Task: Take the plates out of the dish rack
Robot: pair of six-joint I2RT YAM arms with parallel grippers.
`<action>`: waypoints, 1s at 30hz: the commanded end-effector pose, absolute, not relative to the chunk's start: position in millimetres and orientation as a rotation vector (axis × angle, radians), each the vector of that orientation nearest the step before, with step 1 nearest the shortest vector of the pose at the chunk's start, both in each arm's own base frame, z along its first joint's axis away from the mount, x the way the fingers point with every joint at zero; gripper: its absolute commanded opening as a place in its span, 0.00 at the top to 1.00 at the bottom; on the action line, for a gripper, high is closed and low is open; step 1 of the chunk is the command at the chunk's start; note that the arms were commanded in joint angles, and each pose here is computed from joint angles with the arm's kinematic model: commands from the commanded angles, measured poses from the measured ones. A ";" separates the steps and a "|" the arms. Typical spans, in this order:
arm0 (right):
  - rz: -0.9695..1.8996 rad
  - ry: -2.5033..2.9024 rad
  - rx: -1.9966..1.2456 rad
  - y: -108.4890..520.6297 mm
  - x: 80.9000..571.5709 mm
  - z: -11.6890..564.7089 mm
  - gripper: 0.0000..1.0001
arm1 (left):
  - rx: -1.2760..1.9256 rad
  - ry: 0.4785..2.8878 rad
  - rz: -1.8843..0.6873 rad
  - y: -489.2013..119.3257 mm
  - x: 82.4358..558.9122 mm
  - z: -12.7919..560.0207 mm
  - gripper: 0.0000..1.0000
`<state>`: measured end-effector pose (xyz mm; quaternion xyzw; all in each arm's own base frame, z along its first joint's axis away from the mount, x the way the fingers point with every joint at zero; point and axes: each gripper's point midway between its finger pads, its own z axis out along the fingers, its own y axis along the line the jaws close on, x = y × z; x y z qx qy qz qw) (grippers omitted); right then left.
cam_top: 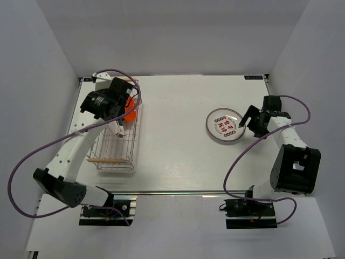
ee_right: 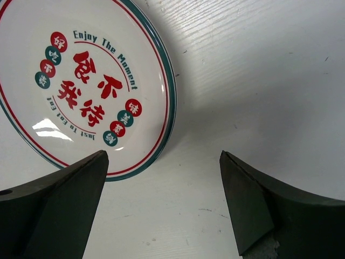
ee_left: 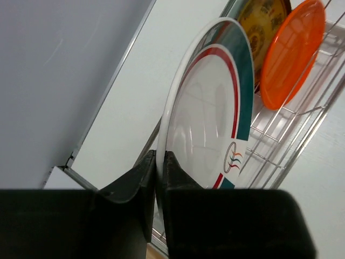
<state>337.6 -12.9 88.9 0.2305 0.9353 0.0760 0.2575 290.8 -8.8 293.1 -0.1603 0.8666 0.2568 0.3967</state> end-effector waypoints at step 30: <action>1.257 1.823 -0.523 172.4 297.5 290.0 0.11 | 0.553 1.797 -0.929 -250.5 291.2 363.8 1.00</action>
